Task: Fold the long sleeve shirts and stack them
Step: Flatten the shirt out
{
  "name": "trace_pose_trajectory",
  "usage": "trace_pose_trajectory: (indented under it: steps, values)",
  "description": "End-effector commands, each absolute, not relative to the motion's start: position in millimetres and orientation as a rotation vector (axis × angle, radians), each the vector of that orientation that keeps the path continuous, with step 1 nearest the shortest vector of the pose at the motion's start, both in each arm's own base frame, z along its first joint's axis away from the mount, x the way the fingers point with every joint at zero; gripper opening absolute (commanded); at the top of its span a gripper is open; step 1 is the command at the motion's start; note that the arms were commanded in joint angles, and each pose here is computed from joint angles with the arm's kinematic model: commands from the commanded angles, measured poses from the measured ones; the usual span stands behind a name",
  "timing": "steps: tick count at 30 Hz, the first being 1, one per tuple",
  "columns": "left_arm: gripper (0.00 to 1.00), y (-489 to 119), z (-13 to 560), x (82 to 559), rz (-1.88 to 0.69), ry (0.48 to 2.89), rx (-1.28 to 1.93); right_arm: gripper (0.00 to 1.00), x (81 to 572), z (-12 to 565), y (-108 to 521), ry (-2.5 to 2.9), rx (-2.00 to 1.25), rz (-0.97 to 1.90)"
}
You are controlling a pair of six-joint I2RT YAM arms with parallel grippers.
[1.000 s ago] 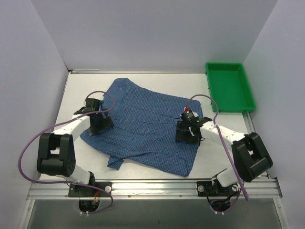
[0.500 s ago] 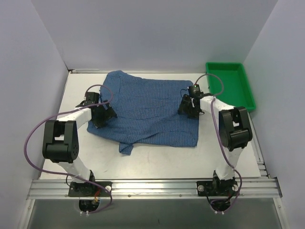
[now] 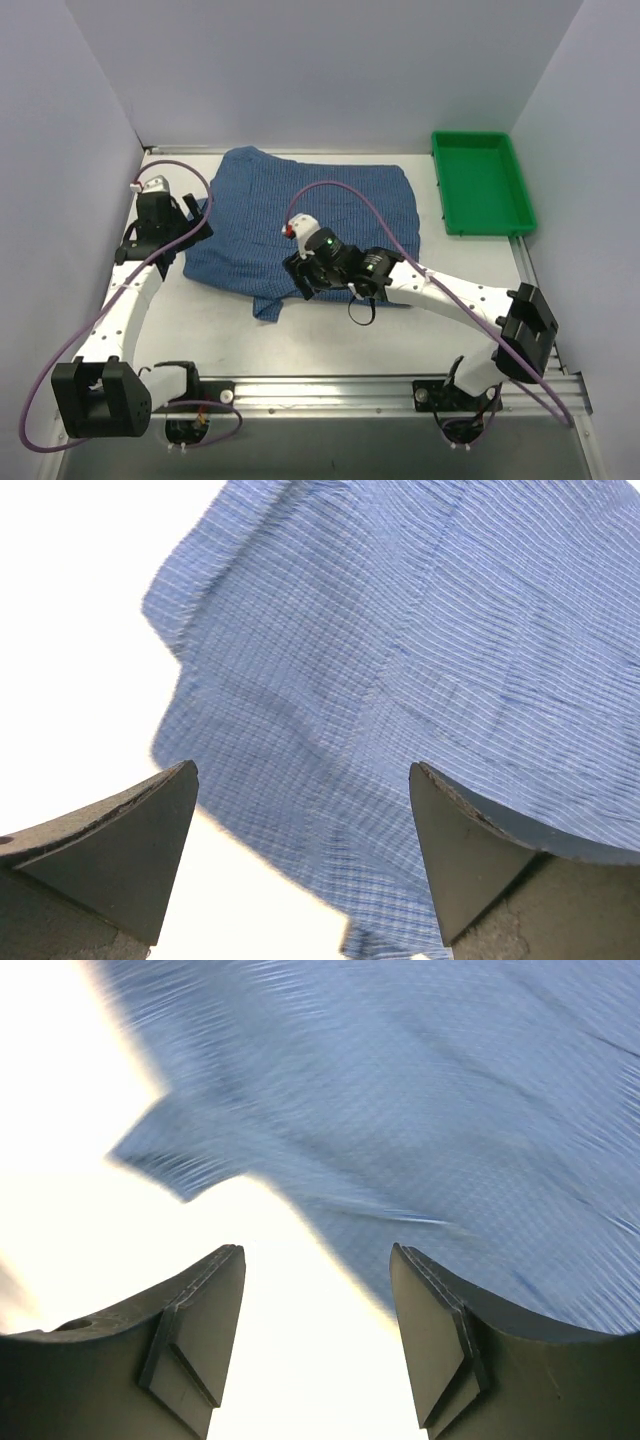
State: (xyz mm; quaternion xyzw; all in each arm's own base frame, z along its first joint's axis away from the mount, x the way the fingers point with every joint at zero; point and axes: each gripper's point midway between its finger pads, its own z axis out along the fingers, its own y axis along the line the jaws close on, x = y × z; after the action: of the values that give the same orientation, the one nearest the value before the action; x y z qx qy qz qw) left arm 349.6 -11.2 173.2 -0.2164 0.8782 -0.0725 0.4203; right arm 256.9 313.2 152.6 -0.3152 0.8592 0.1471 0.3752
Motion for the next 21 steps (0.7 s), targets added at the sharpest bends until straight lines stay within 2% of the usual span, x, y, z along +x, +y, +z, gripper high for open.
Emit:
trace_pose_trajectory:
  steps: [1, 6, 11, 21]
  values:
    - [0.95, 14, 154, 314, 0.013, 2.256, -0.524, 0.59, 226, 137, 331, 2.133, -1.008, 0.31]
    - [0.96, 30, 145, 293, 0.079, 2.251, -0.561, 0.59, 197, 117, 385, 2.061, -1.149, 0.324]
    - [0.96, 35, 149, 294, 0.089, 2.231, -0.578, 0.58, 172, 93, 427, 2.015, -1.291, 0.351]
    - [0.96, 37, 143, 298, 0.048, 2.249, -0.615, 0.58, 190, 54, 457, 2.012, -1.323, 0.252]
